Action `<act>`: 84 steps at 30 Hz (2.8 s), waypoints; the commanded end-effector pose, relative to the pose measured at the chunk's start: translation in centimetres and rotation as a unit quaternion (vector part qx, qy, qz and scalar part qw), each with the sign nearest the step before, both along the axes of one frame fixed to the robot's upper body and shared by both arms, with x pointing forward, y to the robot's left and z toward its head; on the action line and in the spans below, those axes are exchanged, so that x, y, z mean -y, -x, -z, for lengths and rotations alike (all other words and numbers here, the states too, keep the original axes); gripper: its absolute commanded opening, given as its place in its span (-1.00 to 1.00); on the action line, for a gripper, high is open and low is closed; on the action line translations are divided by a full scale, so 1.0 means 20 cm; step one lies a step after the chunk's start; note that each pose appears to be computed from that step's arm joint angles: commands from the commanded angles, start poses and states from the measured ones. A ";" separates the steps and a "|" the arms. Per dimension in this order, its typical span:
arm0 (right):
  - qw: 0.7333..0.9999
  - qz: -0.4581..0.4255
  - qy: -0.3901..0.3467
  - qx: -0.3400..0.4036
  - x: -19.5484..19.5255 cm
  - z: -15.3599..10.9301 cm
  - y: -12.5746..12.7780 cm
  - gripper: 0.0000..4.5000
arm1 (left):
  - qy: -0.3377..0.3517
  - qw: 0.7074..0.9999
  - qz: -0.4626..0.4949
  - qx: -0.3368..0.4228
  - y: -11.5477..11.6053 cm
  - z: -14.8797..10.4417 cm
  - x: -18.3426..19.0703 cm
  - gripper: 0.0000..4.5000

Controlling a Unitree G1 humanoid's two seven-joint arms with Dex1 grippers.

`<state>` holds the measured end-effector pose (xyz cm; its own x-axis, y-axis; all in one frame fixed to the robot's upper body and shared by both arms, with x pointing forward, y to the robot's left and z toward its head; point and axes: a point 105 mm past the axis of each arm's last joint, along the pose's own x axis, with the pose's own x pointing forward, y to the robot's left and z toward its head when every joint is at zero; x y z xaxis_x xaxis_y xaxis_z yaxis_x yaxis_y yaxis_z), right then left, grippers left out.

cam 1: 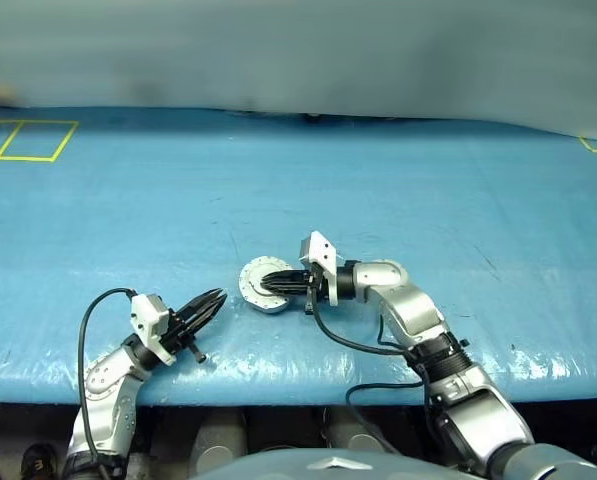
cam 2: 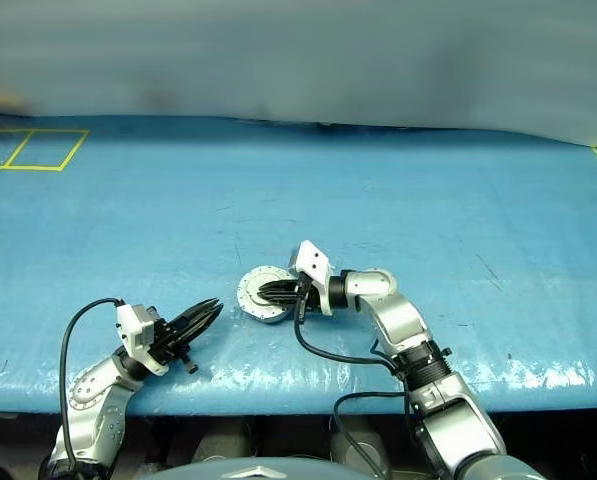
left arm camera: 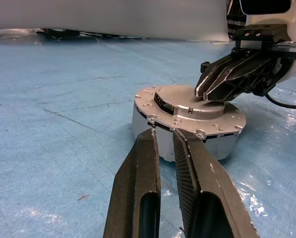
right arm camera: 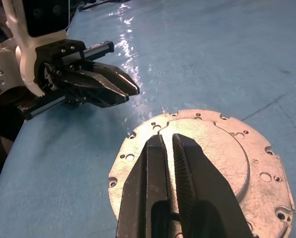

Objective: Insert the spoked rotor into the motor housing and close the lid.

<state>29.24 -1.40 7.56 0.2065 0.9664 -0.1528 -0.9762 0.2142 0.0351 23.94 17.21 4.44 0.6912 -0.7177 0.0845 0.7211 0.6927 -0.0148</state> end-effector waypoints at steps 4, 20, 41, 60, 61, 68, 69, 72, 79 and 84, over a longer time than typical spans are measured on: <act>0.993 0.044 -0.095 0.058 0.03 -0.21 0.03 -0.86 | 0.001 1.000 0.009 0.015 0.00 -0.04 0.02 -0.76; 0.992 0.061 -0.012 0.106 -0.01 -0.11 0.01 0.99 | 0.000 1.000 0.017 0.015 -0.01 -0.04 0.04 -0.76; 0.992 0.075 0.038 0.095 0.00 0.02 -0.03 0.32 | -0.001 1.000 0.000 0.014 0.00 -0.03 0.02 -0.76; 0.992 0.051 0.032 0.109 -0.01 -0.05 -0.01 0.32 | 0.006 1.000 -0.007 0.008 0.01 -0.01 0.02 -0.76; 0.992 0.052 0.037 0.108 -0.01 -0.04 -0.01 0.32 | 0.006 1.000 -0.007 0.008 0.01 -0.01 0.02 -0.76; 0.992 0.060 0.046 0.104 -0.02 -0.02 -0.03 0.32 | 0.007 1.000 -0.011 0.008 0.02 -0.01 0.02 -0.76; 0.992 0.061 0.046 0.103 -0.02 -0.01 -0.03 0.32 | 0.007 1.000 -0.011 0.008 0.02 -0.01 0.02 -0.76; 0.991 0.064 0.057 0.101 -0.02 0.01 -0.03 0.32 | 0.007 1.000 -0.012 0.007 0.02 -0.01 0.02 -0.76; 0.990 0.062 0.084 0.098 -0.01 0.06 -0.03 0.32 | 0.006 1.000 -0.013 0.007 0.02 -0.01 0.02 -0.76; 0.989 0.065 0.098 0.094 0.01 0.09 -0.04 0.32 | 0.008 1.000 -0.017 -0.011 0.02 0.00 0.02 -0.76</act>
<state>29.81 -1.02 6.83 0.3574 0.9046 -0.2322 -0.9280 0.3160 -0.1975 23.47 16.92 3.49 0.7185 -0.6926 0.0639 0.6955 0.7160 -0.0601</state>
